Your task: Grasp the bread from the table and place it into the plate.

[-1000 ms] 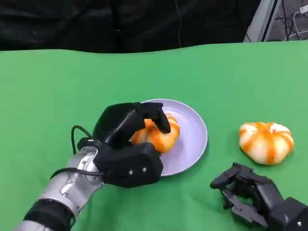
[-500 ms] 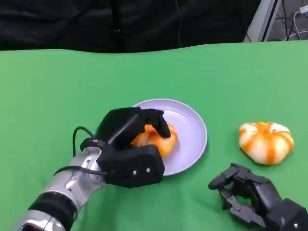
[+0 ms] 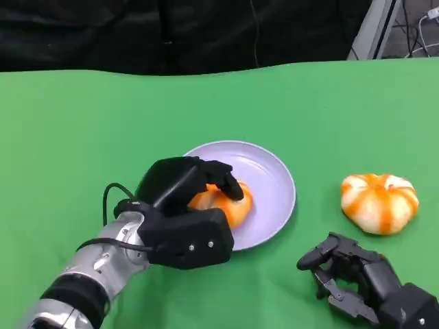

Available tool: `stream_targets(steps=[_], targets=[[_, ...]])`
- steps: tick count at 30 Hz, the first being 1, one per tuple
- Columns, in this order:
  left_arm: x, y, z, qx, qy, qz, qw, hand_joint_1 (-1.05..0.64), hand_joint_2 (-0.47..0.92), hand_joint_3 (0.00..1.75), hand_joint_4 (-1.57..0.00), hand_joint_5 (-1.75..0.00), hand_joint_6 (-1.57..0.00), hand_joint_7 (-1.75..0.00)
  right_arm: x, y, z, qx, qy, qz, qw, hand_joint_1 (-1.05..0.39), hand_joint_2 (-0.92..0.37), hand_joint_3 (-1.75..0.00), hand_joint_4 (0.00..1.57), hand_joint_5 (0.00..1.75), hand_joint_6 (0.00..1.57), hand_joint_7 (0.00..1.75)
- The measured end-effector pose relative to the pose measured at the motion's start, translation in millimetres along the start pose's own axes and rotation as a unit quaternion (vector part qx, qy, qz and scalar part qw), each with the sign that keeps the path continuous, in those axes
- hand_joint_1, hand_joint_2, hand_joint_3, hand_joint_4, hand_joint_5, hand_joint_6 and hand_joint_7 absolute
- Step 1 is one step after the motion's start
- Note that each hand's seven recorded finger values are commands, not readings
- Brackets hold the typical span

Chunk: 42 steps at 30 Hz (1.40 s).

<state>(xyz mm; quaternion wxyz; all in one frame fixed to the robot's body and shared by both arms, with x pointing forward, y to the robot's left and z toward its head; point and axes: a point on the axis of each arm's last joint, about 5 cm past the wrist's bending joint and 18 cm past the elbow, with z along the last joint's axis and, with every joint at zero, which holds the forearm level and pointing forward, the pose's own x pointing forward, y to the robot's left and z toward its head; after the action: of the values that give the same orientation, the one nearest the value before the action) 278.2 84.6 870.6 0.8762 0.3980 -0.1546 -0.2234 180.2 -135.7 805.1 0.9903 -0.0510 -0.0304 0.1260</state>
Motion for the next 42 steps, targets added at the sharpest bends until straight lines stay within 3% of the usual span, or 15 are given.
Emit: stream_targets(steps=[1,2,3,8,15,21,28,32,42], targets=[[0,0.1,0.0,-0.001,0.000,0.000,1.000,-0.22,0.92,0.03,-0.95,-0.38,-1.02,-0.08,-0.2,0.1,0.0,0.000,0.000,-0.001,1.0000,-0.24,-0.92,-0.48,0.67,1.75,0.73,1.13],[0,0.3,-0.1,-0.003,0.001,-0.002,1.000,-0.31,0.92,0.05,-0.89,-0.16,-0.91,-0.03,-0.3,0.1,0.0,0.000,0.000,-0.001,1.0000,-0.25,-0.92,-0.48,0.67,1.75,0.74,1.13],[0,0.8,-0.4,-0.003,0.001,-0.005,1.000,-0.35,0.92,0.07,-0.85,-0.09,-0.86,-0.02,-0.3,0.1,0.0,0.000,0.000,-0.002,1.0000,-0.25,-0.92,-0.48,0.67,1.75,0.74,1.13],[-1,7.2,-2.7,0.003,-0.001,-0.039,0.999,-0.72,0.92,0.34,-0.57,0.00,-0.55,0.00,-0.3,0.5,0.0,0.001,0.001,-0.001,1.0000,-0.24,-0.92,-0.48,0.67,1.75,0.74,1.13],[5,23.8,4.0,-0.022,-0.009,-0.071,0.997,-0.91,0.92,0.62,-0.37,0.00,-0.40,0.00,0.4,1.2,0.1,0.009,0.000,0.005,0.9999,-0.23,-0.92,-0.49,0.69,1.73,0.74,1.11],[-2,34.7,5.1,-0.047,-0.012,-0.072,0.996,-0.97,0.92,0.71,-0.28,0.00,-0.37,0.00,0.5,1.1,0.0,0.009,0.001,0.005,0.9999,-0.23,-0.92,-0.49,0.69,1.71,0.74,1.10],[-13,44.4,5.0,-0.092,-0.012,-0.060,0.994,-0.94,0.92,0.70,-0.34,-0.03,-0.40,-0.01,0.5,0.6,-0.3,0.009,0.001,0.005,0.9999,-0.24,-0.92,-0.48,0.70,1.72,0.74,1.11],[-21,48.8,2.2,-0.154,-0.032,-0.025,0.987,-0.90,0.92,0.65,-0.39,-0.04,-0.41,-0.01,0.6,0.7,-0.3,0.008,0.000,0.006,1.0000,-0.24,-0.92,-0.47,0.69,1.72,0.74,1.12],[-57,49.4,-20.3,-0.297,-0.075,0.036,0.951,-0.76,0.92,0.57,-0.45,-0.03,-0.45,-0.01,1.5,0.6,0.0,0.001,0.001,0.002,1.0000,-0.25,-0.92,-0.47,0.66,1.75,0.73,1.15]])
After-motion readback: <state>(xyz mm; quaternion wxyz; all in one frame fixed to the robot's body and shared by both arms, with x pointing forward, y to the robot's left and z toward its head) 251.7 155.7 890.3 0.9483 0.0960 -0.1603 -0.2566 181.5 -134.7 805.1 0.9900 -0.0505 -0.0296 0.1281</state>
